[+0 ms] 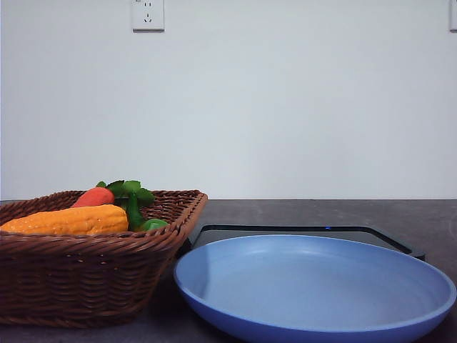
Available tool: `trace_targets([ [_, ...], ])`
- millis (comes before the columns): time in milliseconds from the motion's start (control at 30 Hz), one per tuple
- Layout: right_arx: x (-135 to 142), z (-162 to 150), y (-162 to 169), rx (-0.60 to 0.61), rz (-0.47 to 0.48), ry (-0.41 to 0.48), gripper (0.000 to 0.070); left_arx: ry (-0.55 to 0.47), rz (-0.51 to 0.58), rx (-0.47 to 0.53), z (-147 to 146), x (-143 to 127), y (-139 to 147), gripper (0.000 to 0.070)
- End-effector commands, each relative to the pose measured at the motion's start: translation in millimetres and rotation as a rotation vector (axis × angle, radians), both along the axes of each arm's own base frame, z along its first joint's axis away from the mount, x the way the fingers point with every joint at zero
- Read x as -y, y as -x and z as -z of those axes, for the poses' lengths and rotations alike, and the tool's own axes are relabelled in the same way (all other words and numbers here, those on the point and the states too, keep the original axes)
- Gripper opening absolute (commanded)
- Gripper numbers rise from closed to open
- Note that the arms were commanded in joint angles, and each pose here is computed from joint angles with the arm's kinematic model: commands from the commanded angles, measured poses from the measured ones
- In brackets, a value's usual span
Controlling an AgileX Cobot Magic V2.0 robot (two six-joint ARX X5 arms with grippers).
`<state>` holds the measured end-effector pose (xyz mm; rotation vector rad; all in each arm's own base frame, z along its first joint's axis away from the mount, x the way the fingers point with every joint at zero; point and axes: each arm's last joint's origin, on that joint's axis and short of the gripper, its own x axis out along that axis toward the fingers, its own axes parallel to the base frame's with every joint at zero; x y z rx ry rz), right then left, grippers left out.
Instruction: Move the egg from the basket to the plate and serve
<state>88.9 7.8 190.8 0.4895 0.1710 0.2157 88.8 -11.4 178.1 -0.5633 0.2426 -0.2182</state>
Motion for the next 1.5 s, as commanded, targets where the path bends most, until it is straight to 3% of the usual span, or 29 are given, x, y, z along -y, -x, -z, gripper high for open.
trace_targets([
  [0,0.2,-10.9,2.1,-0.001,0.005,-0.003,0.0000,0.001,0.007,-0.006,-10.3,0.1,1.7,0.0000],
  [167,0.4,-38.2,1.7,-0.038,0.003,0.052,0.0000,-0.043,0.061,-0.050,-30.2,1.5,-1.7,0.0000],
  [333,-0.1,-63.1,-8.9,-0.121,-0.023,0.111,0.0000,-0.097,0.186,-0.087,-51.0,5.2,-14.0,0.0000],
  [500,-3.4,-82.5,-25.0,-0.217,-0.162,0.161,0.0000,-0.107,0.341,-0.143,-71.2,9.8,-28.8,0.0000],
  [733,-5.5,-91.0,-47.1,-0.454,-0.282,0.204,0.0000,-0.115,0.549,-0.320,-86.8,17.2,-48.3,0.0000],
  [867,-7.6,-80.9,-54.2,-0.581,-0.378,0.168,0.0000,-0.119,0.655,-0.367,-91.2,23.9,-57.3,0.0000],
  [933,-7.8,-73.4,-57.5,-0.652,-0.387,0.159,0.0043,-0.129,0.697,-0.363,-91.0,27.5,-60.5,0.0025],
  [1067,-11.2,-57.0,-65.1,-0.746,-0.412,0.145,0.0196,-0.135,0.728,-0.369,-88.7,32.5,-64.5,0.0179],
  [1133,-14.9,-46.2,-68.7,-0.787,-0.428,0.135,0.0235,-0.137,0.733,-0.369,-88.3,33.7,-65.2,0.0258],
  [1233,-19.6,-29.1,-72.2,-0.845,-0.453,0.129,0.0238,-0.138,0.736,-0.366,-88.4,34.2,-65.6,0.0302],
  [1467,-35.7,7.8,-82.6,-0.908,-0.497,0.107,0.0238,-0.141,0.733,-0.341,-90.2,34.5,-67.3,0.0305],
])
